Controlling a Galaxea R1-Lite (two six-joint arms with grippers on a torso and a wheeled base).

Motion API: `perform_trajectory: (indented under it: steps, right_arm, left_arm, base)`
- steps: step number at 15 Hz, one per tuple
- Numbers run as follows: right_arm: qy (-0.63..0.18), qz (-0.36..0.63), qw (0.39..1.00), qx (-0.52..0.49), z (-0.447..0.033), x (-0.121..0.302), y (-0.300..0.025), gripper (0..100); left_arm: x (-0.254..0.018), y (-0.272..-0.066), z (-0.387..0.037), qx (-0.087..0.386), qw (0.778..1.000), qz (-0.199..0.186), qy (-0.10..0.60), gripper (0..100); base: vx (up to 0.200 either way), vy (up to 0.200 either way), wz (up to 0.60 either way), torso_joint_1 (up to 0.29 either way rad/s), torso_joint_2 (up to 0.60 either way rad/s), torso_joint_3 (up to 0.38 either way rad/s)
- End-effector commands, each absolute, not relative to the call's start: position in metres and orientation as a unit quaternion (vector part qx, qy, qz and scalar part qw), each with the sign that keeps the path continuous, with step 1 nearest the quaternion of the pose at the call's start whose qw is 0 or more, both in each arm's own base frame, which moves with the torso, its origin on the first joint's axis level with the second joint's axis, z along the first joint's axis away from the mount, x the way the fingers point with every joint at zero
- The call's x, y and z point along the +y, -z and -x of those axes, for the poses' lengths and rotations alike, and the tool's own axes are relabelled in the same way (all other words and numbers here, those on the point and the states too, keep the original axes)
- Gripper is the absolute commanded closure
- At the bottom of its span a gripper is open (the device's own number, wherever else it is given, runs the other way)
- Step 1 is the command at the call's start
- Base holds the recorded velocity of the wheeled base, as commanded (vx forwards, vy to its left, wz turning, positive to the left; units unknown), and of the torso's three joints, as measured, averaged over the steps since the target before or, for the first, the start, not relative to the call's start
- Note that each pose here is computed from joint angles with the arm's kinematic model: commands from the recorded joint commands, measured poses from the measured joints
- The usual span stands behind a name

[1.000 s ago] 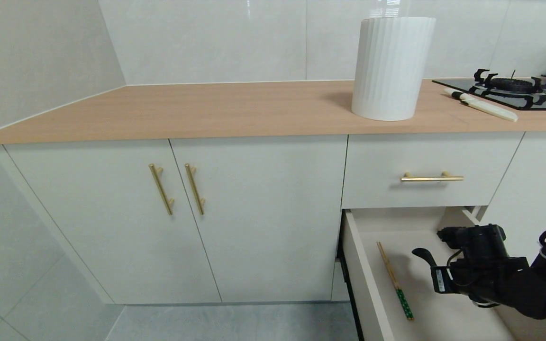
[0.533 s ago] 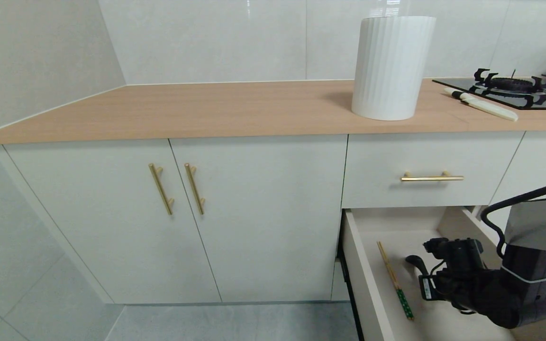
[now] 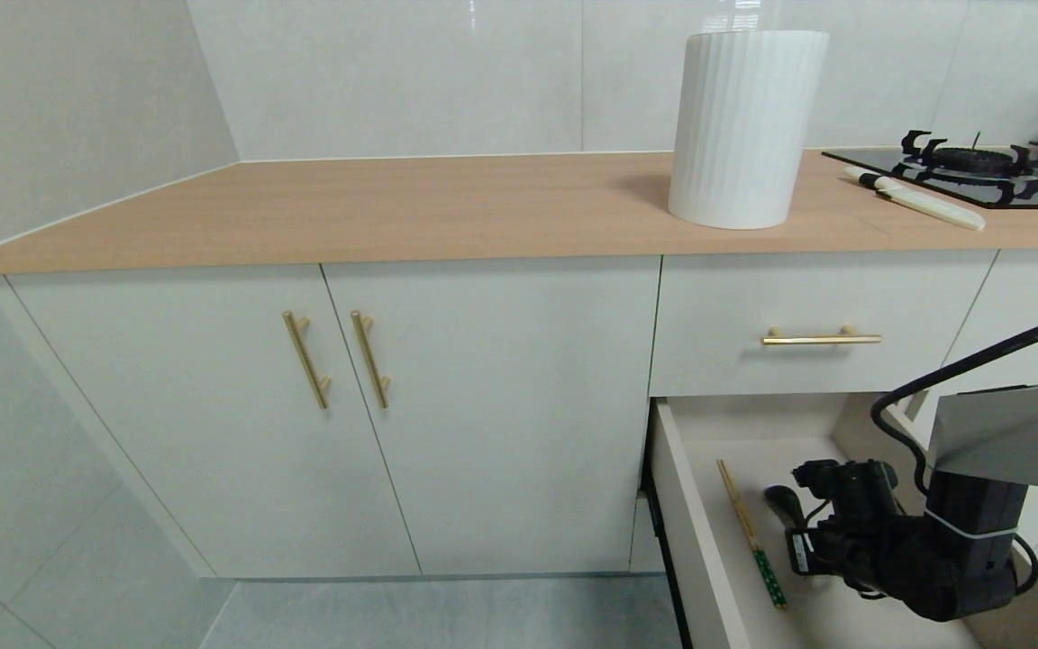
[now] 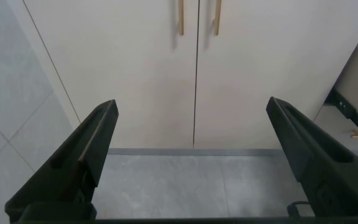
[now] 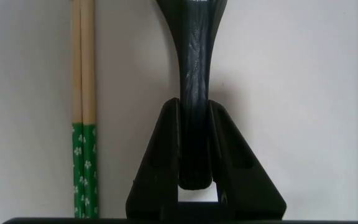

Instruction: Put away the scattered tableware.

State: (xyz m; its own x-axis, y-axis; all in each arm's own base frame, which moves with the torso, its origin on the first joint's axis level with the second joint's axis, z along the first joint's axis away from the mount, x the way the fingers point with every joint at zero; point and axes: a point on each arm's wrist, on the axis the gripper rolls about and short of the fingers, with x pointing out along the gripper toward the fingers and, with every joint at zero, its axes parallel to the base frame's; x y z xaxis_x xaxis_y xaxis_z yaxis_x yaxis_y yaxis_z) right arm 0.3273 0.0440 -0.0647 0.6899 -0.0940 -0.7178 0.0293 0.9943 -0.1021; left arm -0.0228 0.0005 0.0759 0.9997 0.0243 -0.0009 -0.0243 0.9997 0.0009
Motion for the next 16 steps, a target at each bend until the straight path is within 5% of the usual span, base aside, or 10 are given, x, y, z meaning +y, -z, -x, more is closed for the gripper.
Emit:
perform_trajectory:
  steps: [1,4,8,12,16]
  right_arm:
    - [0.034,0.041,0.918,0.393,-0.328,0.044,0.066,0]
    - [0.035,0.037,0.924,0.379,-0.328,0.044,0.054,0]
    - [0.035,0.026,0.945,0.325,-0.313,0.041,-0.001,0]
    - [0.039,0.021,0.961,0.273,-0.257,0.033,-0.099,0]
    - [-0.007,0.014,0.934,0.356,-0.208,0.027,-0.162,0]
  left_arm:
    - [0.001,-0.076,0.023,0.001,1.000,0.000,-0.012,0]
    - [0.001,-0.076,0.023,0.001,1.000,-0.001,-0.012,0]
    - [0.001,-0.076,0.023,0.001,1.000,-0.001,-0.012,0]
    - [0.001,-0.076,0.023,0.001,1.000,0.000,-0.012,0]
    - [0.001,-0.076,0.023,0.001,1.000,0.000,-0.012,0]
  base:
    - [0.000,0.000,0.00,0.000,0.00,0.000]
    - [0.000,0.000,0.00,0.000,0.00,0.000]
    - [0.000,0.000,0.00,0.000,0.00,0.000]
    - [0.000,0.000,0.00,0.000,0.00,0.000]
    - [0.000,0.000,0.00,0.000,0.00,0.000]
